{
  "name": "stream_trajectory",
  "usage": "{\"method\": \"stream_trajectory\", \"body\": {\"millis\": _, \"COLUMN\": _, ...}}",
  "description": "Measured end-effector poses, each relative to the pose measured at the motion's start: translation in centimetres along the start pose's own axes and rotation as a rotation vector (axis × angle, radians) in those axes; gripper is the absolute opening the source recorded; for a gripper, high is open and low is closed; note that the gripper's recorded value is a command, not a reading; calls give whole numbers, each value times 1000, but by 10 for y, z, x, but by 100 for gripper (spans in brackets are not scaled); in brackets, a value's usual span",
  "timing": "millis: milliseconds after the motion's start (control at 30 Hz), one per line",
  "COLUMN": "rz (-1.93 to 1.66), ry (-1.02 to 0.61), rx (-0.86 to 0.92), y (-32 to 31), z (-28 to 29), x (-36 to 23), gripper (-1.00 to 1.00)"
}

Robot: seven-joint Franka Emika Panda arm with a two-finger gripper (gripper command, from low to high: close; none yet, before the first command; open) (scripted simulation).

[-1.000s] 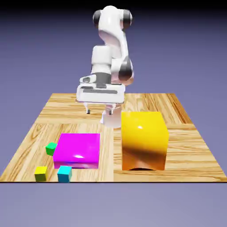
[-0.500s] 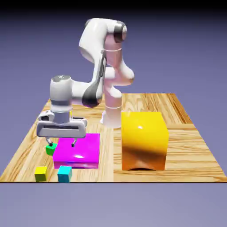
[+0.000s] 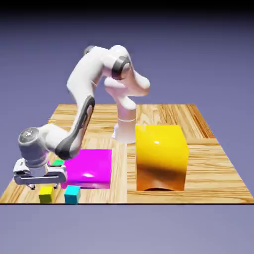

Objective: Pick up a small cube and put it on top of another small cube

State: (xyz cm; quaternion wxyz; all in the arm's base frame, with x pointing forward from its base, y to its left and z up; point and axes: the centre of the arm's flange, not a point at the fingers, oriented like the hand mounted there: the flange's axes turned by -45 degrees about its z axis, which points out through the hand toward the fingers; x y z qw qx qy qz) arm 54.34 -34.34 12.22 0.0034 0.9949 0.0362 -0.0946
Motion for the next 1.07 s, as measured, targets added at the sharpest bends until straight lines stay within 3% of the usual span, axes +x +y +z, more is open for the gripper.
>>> {"method": "stream_trajectory", "body": {"millis": 67, "rz": 0, "ry": 0, "rx": 1, "y": 0, "z": 0, "x": 0, "gripper": -100}}
{"method": "stream_trajectory", "body": {"millis": 200, "rz": 46, "ry": 3, "rx": 7, "y": 3, "z": -72, "x": -13, "gripper": -100}}
{"method": "stream_trajectory", "body": {"millis": 500, "rz": 598, "ry": 16, "rx": 93, "y": 18, "z": -86, "x": -122, "gripper": -100}}
{"method": "stream_trajectory", "body": {"millis": 833, "rz": 1101, "ry": 2, "rx": 213, "y": 3, "z": -82, "x": -221, "gripper": -100}}
{"method": "stream_trajectory", "body": {"millis": 967, "rz": 1100, "ry": 1, "rx": 212, "y": -5, "z": -16, "x": -212, "gripper": -100}}
{"method": "stream_trajectory", "body": {"millis": 1000, "rz": 1101, "ry": 1, "rx": 212, "y": -5, "z": -13, "x": -212, "gripper": 100}}
{"method": "stream_trajectory", "body": {"millis": 1067, "rz": 1101, "ry": 0, "rx": 211, "y": -5, "z": -13, "x": -212, "gripper": 100}}
